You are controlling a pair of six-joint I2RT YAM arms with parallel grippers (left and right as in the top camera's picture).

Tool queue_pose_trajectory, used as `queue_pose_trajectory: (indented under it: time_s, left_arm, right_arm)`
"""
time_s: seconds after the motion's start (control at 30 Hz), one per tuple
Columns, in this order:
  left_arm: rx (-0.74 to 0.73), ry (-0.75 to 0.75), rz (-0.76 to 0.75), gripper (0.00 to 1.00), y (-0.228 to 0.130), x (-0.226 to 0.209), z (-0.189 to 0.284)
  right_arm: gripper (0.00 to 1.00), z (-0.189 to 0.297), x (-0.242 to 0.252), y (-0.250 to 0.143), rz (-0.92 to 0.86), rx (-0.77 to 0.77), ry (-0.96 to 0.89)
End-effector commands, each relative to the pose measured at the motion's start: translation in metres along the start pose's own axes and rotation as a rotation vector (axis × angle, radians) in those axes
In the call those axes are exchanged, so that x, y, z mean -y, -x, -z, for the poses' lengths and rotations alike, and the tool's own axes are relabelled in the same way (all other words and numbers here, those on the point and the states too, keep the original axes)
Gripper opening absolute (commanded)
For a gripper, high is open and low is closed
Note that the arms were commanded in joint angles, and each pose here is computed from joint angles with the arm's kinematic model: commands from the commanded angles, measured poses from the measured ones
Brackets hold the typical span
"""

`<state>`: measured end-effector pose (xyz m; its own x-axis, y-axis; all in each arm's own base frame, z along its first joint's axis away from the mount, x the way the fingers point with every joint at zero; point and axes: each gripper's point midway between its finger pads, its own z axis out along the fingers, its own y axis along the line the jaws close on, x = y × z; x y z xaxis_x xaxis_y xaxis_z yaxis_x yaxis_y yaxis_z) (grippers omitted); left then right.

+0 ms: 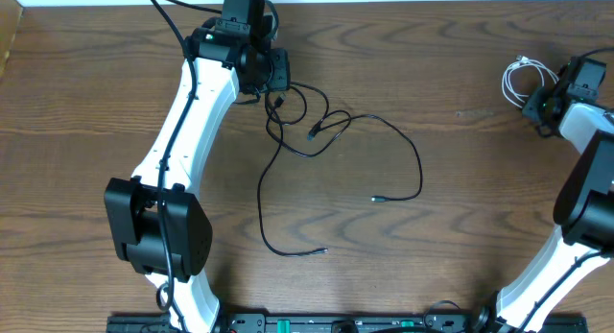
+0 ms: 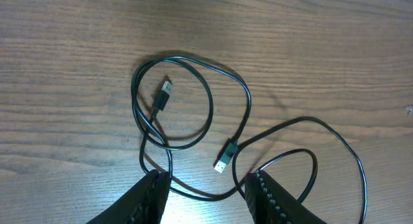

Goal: Untangle cables

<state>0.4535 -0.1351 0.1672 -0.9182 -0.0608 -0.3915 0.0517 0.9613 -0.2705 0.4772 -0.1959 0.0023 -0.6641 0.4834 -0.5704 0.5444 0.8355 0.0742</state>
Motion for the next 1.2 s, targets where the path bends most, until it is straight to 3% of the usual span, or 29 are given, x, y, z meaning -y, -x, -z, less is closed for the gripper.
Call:
queue_pose_trajectory:
  time_s: [0.0,0.27,0.47,0.67,0.73,0.8,0.9,1.07,1.17]
  left_arm:
    - [-0.023,0.018,0.029,0.44,-0.005,-0.004,-0.009]
    - [-0.022,0.019,0.060,0.44,-0.005,-0.004,-0.009]
    - [-0.022,0.019,0.062,0.44,-0.005,-0.003,-0.009]
    - [-0.022,0.019,0.063,0.44,-0.005,-0.004,-0.009]
    - [-0.022,0.019,0.063,0.44,-0.005,-0.004,-0.009]
    - [-0.022,0.019,0.062,0.44,-0.005,-0.004,-0.009]
    - [-0.021,0.019,0.059,0.47,-0.005,-0.004,-0.009]
    - [-0.030,-0.006,-0.036,0.58,-0.007,0.000,-0.009]
    - [-0.038,-0.042,-0.076,0.65,-0.008,0.006,-0.009]
  right_arm:
    - [0.43,-0.048,0.026,-0.044,-0.116,-0.053,-0.130]
    - [0.43,-0.088,0.049,-0.042,-0.271,0.020,-0.164]
    - [0.46,-0.077,0.070,-0.005,-0.303,0.004,-0.217]
    - [0.56,-0.056,0.069,0.042,-0.280,-0.031,-0.169]
    - [0.63,-0.050,0.056,0.056,-0.236,-0.038,-0.100]
    - [0.82,-0.041,0.036,0.068,-0.175,-0.053,0.007]
    - [0.97,-0.013,0.001,0.080,-0.123,-0.093,0.173]
    - [0.99,0.066,-0.067,0.087,0.024,-0.143,0.446]
    - [0.99,0.105,-0.097,0.077,0.093,-0.179,0.511]
